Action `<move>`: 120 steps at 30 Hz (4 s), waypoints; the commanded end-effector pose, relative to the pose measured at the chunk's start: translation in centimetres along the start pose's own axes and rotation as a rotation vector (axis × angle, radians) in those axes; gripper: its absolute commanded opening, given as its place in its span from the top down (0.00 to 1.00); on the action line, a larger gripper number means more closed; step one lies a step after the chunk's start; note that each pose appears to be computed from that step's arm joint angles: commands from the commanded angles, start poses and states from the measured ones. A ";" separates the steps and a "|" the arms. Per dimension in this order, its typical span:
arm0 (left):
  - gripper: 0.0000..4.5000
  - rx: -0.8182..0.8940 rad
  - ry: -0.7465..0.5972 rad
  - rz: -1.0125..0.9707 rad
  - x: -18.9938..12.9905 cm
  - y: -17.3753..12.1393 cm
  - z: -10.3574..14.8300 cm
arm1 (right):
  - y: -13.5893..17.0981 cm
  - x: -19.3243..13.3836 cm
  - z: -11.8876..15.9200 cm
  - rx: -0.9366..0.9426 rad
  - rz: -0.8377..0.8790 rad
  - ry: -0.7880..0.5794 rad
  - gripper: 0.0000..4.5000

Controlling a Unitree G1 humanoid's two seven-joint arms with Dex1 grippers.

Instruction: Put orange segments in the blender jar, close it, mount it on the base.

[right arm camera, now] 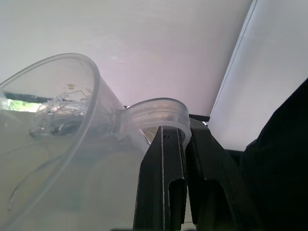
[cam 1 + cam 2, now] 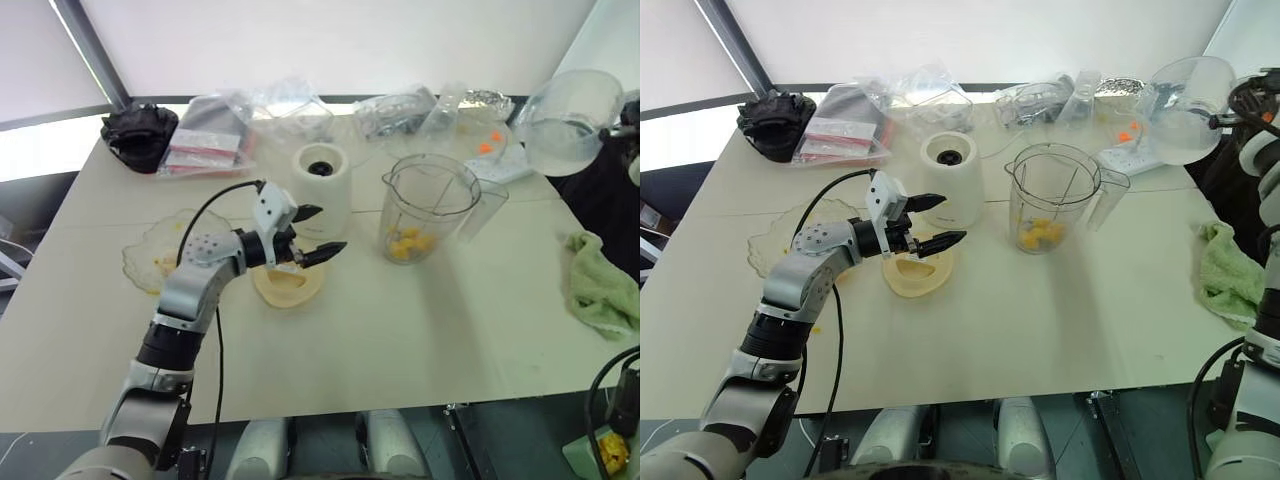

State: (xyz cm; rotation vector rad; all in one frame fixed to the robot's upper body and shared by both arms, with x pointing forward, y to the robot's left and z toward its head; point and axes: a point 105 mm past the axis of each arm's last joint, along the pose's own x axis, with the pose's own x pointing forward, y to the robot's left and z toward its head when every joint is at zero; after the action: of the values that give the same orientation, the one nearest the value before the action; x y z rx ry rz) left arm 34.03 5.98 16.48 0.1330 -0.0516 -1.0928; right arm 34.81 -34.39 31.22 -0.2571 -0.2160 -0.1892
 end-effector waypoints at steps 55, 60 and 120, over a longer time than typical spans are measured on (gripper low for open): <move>0.00 0.054 -0.015 0.026 0.1 0.0 0.6 | 4.5 -0.3 4.9 -0.466 0.194 -0.201 0.99; 0.00 0.057 -0.012 0.028 0.1 0.2 0.6 | 3.2 -0.2 4.1 -0.259 0.139 -0.144 0.99; 0.00 0.098 0.022 0.044 -0.5 0.5 0.8 | -2.8 -5.4 -19.7 0.541 -0.408 0.246 0.99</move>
State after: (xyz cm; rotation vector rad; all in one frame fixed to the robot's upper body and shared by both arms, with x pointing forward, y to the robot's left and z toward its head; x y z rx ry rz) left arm 34.39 6.55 16.19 0.2194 -0.0424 -1.0470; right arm 32.79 -40.69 9.46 0.4053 0.0128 -0.5580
